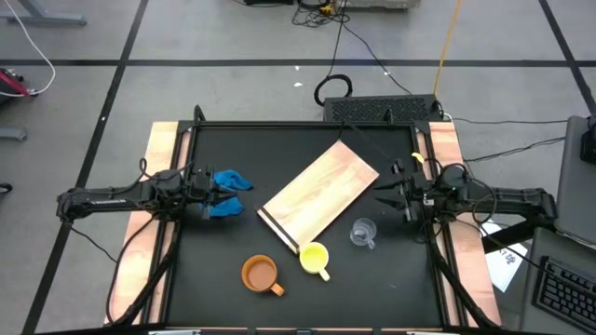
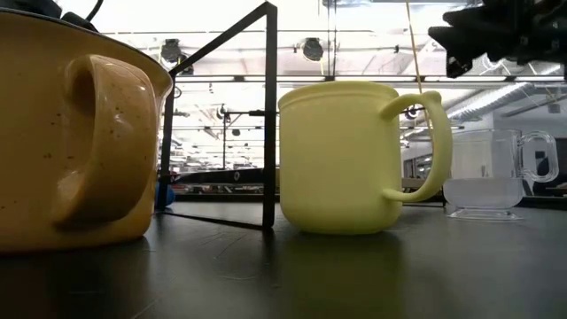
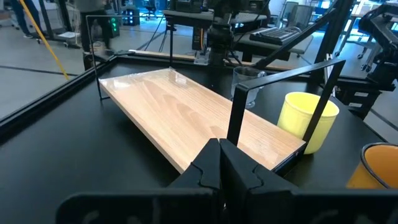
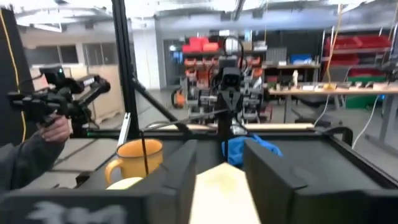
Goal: Stack small to large cups/mugs on shelf
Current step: Put the transparent mug on the shelf
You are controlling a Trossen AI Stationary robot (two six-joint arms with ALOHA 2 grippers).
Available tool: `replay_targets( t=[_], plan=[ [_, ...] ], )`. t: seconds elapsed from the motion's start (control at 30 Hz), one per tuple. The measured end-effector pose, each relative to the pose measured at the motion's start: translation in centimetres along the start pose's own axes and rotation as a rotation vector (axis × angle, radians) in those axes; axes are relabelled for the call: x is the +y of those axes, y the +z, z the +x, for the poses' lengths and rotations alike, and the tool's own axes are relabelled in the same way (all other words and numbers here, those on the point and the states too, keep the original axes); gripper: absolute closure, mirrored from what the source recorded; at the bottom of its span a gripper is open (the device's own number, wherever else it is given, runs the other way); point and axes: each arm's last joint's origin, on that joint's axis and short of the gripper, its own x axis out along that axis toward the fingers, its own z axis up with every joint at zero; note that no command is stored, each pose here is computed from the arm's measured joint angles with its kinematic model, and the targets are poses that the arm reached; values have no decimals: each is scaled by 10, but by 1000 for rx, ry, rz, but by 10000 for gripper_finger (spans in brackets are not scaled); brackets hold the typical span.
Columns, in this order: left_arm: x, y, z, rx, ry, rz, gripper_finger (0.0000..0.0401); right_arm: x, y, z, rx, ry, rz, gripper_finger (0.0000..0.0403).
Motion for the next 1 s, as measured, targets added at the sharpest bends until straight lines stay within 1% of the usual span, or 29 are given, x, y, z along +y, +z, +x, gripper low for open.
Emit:
replay_targets(
  t=[0.17, 0.27, 0.33, 0.43, 0.7, 0.87, 1.0],
  plan=[
    [0, 0, 0, 0, -1, 0, 398, -1, 16, 13, 126, -7, 13, 183],
    [0, 0, 0, 0, 0, -1, 398, -3, 22, 22, 195, -12, 34, 155],
    [0, 0, 0, 0, 0, -6, 398, -4, 27, 29, 237, -15, 44, 145],
    [0, 0, 0, 0, 0, -10, 398, -6, 34, 37, 322, -19, 51, 143],
    [0, 0, 0, 0, -1, -11, 398, -4, 58, 47, 579, -8, 68, 155],
    [0, 0, 0, 0, -1, -11, 398, -1, 58, 54, 701, -3, 136, 155],
    [0, 0, 0, 0, -1, -11, 398, 5, 48, 63, 779, 15, 190, 155]
  ],
)
